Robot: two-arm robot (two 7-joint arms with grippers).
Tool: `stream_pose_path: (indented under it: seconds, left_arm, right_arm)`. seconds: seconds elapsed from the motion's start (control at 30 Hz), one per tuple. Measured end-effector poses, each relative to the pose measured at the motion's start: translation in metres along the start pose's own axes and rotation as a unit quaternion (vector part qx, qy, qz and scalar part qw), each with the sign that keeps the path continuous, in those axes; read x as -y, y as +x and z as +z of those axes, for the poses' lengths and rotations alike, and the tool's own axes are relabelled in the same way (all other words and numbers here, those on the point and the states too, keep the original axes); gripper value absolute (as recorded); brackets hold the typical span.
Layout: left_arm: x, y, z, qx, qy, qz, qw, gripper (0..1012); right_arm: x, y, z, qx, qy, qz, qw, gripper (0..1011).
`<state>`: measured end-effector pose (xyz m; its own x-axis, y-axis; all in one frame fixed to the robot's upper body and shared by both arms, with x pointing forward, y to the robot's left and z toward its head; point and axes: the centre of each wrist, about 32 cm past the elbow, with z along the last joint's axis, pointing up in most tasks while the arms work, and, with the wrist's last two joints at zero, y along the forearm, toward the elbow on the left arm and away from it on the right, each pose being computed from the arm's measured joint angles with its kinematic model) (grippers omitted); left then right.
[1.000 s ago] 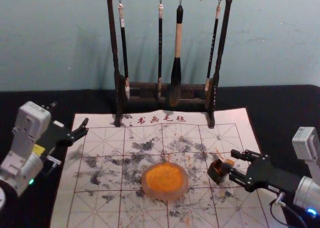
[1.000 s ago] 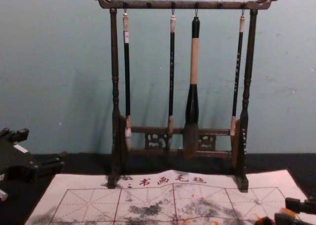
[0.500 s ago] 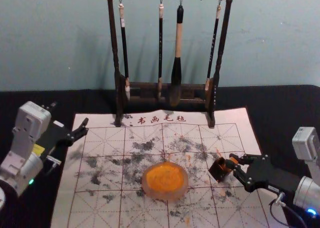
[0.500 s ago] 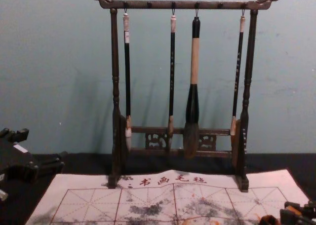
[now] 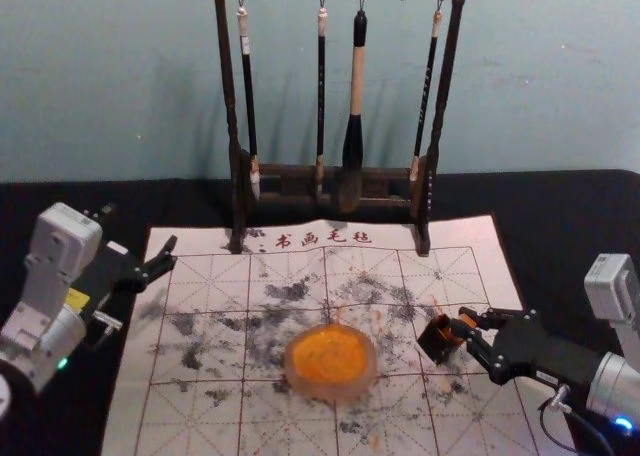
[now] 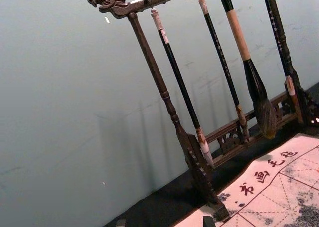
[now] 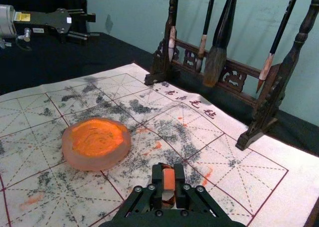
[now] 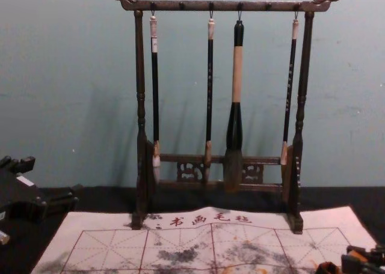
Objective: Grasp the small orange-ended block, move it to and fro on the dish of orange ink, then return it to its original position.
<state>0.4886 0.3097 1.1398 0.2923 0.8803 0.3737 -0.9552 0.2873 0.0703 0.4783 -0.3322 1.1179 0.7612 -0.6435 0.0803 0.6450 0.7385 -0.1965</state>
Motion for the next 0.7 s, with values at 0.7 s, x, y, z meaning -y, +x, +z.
stream_pose_path:
  seconds: [0.7]
  left_arm:
    - [0.0, 0.0, 0.0, 0.0, 0.0, 0.0, 1.0, 1001]
  right_arm:
    - [0.004, 0.0, 0.01, 0.005, 0.014, 0.014, 0.9998, 110]
